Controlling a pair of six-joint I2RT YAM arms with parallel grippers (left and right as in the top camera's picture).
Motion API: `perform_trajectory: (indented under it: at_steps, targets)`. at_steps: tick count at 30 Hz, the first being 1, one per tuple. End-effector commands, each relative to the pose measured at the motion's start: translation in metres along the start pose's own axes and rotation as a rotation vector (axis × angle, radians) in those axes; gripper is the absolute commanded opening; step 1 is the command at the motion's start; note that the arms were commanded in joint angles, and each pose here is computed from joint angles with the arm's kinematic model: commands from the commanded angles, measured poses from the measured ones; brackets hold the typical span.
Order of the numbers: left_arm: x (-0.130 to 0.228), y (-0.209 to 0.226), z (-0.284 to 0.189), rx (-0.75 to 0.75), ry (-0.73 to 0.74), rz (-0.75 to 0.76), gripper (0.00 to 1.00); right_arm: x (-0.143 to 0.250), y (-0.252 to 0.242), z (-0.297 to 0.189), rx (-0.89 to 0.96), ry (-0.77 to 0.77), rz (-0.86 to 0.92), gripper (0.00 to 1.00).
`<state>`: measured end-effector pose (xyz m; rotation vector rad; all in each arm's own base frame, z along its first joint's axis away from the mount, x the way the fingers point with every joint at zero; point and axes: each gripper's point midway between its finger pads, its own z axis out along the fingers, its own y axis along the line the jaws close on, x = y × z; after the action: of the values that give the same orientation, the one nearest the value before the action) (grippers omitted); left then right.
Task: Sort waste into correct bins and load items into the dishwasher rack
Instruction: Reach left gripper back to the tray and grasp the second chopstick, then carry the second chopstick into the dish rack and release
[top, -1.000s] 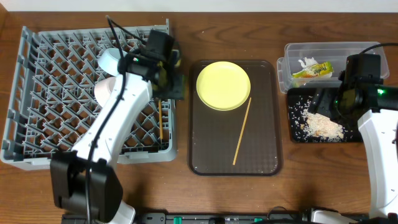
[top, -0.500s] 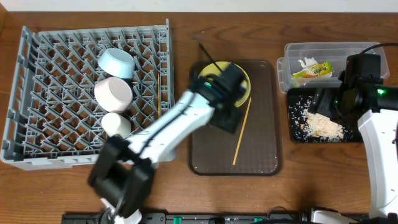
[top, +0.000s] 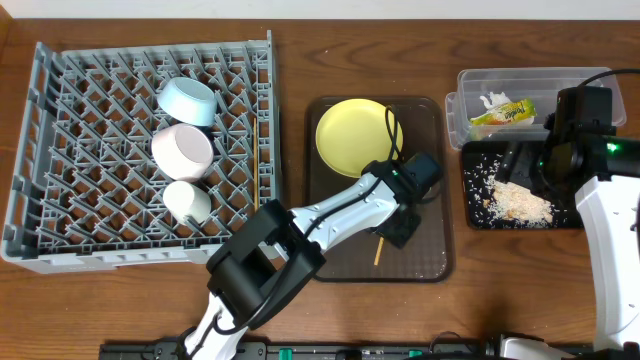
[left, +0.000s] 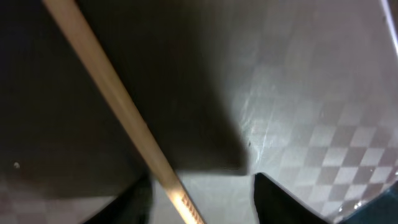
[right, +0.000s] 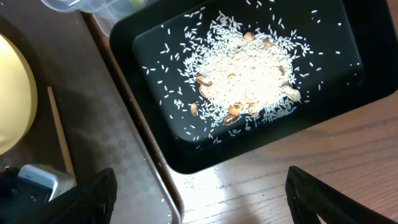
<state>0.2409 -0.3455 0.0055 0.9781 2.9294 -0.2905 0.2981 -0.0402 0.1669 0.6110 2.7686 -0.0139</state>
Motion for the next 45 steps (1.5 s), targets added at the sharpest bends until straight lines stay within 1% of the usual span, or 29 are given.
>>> perform_trajectory:
  at_steps: [1,4,6,10,14,17,19,22,27,29,32,36,40,42,45]
  targets:
    - [-0.003,0.008,0.007,-0.060,-0.002,-0.014,0.39,-0.003,-0.002,-0.004,0.001,-0.014,-0.005,0.84]
    - [-0.002,0.007,0.008,-0.060,-0.001,-0.011,0.22,-0.003,-0.002,-0.004,0.001,-0.015,-0.005,0.84]
    - [-0.002,0.007,0.008,-0.061,0.002,-0.012,0.15,-0.003,-0.002,-0.004,0.001,-0.015,-0.005,0.85]
    - [0.002,0.009,0.007,-0.068,0.017,-0.013,0.07,-0.003,-0.002,-0.004,0.001,-0.014,-0.005,0.84]
    - [0.007,0.010,-0.003,-0.080,0.025,-0.014,0.06,-0.003,-0.003,-0.004,0.005,-0.016,-0.017,0.84]
    - [0.008,0.009,-0.022,-0.076,0.011,-0.009,0.06,-0.003,-0.005,-0.004,0.013,-0.016,-0.019,0.84]
    - [0.007,0.008,-0.040,-0.076,-0.018,-0.003,0.06,-0.003,-0.005,-0.004,0.013,-0.015,-0.019,0.84]
    - [0.000,0.019,-0.074,-0.118,-0.095,-0.012,0.06,-0.003,-0.004,-0.004,0.012,-0.017,-0.019,0.84]
    - [-0.010,0.058,-0.134,-0.206,-0.239,-0.087,0.06,-0.003,-0.005,-0.004,0.013,-0.014,-0.019,0.84]
    - [-0.012,0.083,-0.154,-0.241,-0.284,-0.146,0.06,-0.002,-0.004,-0.004,0.013,-0.014,-0.019,0.84]
    - [-0.010,0.125,-0.174,-0.265,-0.315,-0.256,0.06,-0.003,-0.004,-0.004,0.012,-0.015,-0.019,0.84]
    - [0.000,0.187,-0.185,-0.298,-0.317,-0.425,0.06,-0.002,-0.004,-0.004,0.013,-0.014,-0.019,0.84]
    - [0.011,0.235,-0.188,-0.327,-0.312,-0.548,0.06,-0.003,-0.004,-0.004,0.012,-0.015,-0.019,0.84]
    - [0.016,0.253,-0.187,-0.336,-0.306,-0.593,0.06,-0.003,-0.004,-0.004,0.012,-0.016,-0.019,0.84]
    - [0.022,0.267,-0.182,-0.343,-0.287,-0.630,0.06,-0.003,-0.004,-0.004,0.011,-0.017,-0.018,0.84]
